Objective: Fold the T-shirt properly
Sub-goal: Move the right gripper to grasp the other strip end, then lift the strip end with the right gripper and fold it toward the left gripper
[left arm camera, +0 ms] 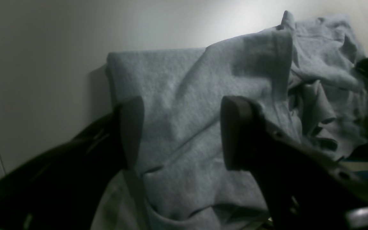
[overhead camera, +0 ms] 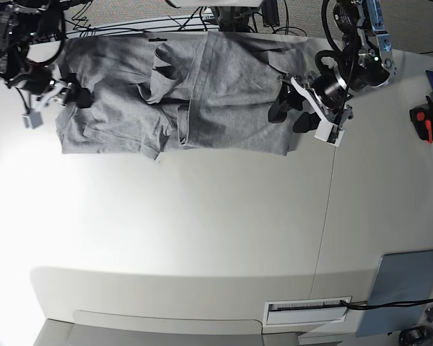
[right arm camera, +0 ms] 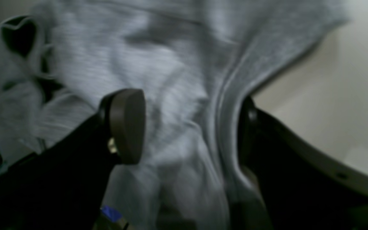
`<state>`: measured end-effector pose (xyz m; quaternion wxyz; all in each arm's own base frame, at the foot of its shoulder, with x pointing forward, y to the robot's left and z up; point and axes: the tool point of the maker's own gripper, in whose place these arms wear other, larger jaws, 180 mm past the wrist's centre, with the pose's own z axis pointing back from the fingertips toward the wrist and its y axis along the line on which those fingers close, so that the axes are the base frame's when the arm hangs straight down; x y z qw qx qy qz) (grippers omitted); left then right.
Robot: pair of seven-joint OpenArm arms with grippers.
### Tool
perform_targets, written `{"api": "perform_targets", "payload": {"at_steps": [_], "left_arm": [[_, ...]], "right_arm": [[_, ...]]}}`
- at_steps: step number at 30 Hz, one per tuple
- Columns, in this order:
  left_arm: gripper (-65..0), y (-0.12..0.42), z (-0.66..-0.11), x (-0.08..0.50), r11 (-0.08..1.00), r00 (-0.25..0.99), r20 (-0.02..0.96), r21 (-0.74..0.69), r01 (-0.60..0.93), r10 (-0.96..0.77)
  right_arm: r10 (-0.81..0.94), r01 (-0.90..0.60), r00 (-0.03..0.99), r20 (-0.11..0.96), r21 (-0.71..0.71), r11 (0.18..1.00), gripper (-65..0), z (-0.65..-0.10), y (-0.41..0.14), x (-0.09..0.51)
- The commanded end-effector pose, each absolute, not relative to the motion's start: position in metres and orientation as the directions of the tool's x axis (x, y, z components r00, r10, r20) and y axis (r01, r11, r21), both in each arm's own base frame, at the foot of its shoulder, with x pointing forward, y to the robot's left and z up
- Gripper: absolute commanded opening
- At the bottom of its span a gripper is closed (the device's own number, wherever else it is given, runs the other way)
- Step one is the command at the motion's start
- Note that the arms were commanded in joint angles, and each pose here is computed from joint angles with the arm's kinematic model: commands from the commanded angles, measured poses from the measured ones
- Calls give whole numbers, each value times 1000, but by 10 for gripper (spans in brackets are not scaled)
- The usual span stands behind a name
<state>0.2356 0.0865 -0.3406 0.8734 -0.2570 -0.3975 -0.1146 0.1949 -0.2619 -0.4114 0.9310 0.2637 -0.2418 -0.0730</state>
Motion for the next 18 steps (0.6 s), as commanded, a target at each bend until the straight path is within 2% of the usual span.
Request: {"api": "perform_targets", "payload": {"at_steps": [1,8,10,13,15,18], "left_arm": [[-266,84,-328,241,834,622,782,-358,421,21],[-266,85,-329,241,834,622,782,-356,421,20],[-266,85,-329,241,835,623,782,-355,420,19],[-266,85,-329,241,835,623,782,-355,420,18],[-266,85,-329,241,835,623,782,-354,420,18],[-266,86,-330,241,838,624,781,-349,419,12]], "right_arm": [[-202,18,922,331,483,875,-268,-427,-260,178],[-155,-15,933,325,465,885,-278,-433,-247,188],[-153,-16,933,325,464,886,-342,-433,-247,188],[-153,-16,933,326,463,886,-493,-433,-247,188],[-150,-22,931,332,463,886,-572,-432,-247,189],[-135,-48,921,365,450,892,-646,-427,-249,194]]}}
